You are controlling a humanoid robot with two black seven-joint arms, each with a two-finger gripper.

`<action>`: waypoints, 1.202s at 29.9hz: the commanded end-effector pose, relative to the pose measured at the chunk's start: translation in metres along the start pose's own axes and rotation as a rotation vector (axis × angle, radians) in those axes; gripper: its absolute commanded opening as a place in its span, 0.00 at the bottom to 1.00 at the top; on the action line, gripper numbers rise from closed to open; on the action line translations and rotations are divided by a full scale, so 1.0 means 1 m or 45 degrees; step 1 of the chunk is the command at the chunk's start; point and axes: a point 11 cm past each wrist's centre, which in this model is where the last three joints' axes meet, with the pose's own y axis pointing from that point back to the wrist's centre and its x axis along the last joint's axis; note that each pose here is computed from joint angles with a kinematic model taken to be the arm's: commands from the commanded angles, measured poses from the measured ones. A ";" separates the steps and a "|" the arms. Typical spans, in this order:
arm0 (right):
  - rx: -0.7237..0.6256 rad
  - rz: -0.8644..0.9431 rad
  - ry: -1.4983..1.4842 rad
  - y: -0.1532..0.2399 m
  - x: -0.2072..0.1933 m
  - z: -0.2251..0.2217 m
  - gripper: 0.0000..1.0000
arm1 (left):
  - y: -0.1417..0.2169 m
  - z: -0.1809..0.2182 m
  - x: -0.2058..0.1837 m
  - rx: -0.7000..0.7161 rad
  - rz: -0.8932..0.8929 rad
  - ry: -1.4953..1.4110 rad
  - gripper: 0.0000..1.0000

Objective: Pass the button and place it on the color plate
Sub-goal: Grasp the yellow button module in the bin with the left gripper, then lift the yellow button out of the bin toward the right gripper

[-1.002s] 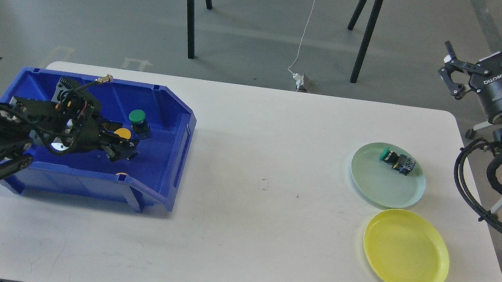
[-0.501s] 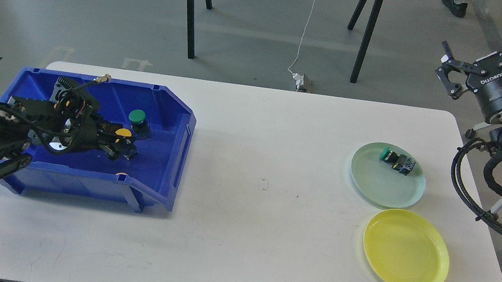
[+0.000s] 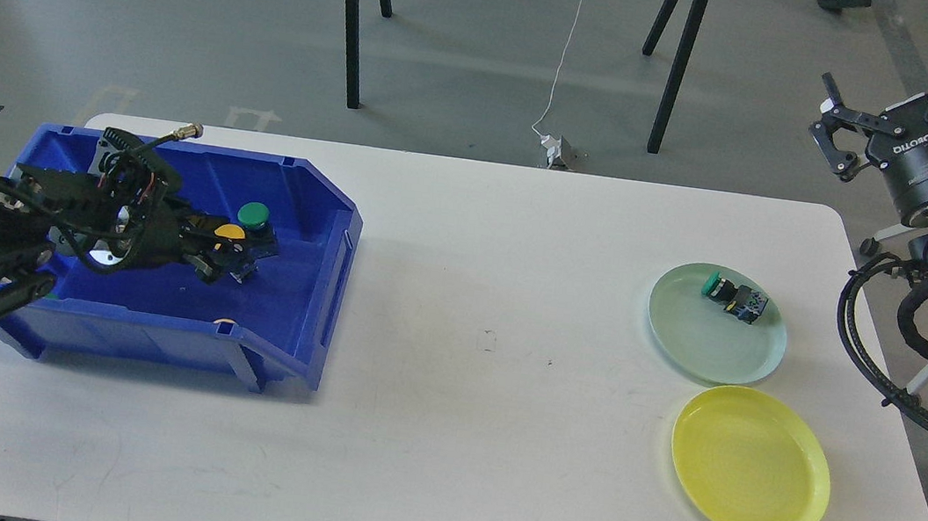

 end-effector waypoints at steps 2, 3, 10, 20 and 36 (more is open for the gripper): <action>-0.002 0.000 0.003 0.000 0.000 0.000 0.98 | 0.024 0.001 0.008 -0.076 0.037 -0.029 0.40; -0.002 0.002 0.006 0.000 0.001 -0.001 0.98 | 0.034 -0.003 0.012 -0.076 0.058 -0.027 0.40; -0.005 0.009 0.028 0.005 0.004 -0.006 0.98 | 0.098 -0.019 0.066 -0.112 0.335 0.118 0.40; -0.099 -0.016 0.081 0.035 0.001 0.005 0.97 | 0.092 0.048 0.163 -0.446 0.839 0.214 0.39; -0.418 -0.162 0.116 0.059 -0.054 0.095 0.94 | 0.027 0.172 0.190 -0.753 1.001 0.137 0.35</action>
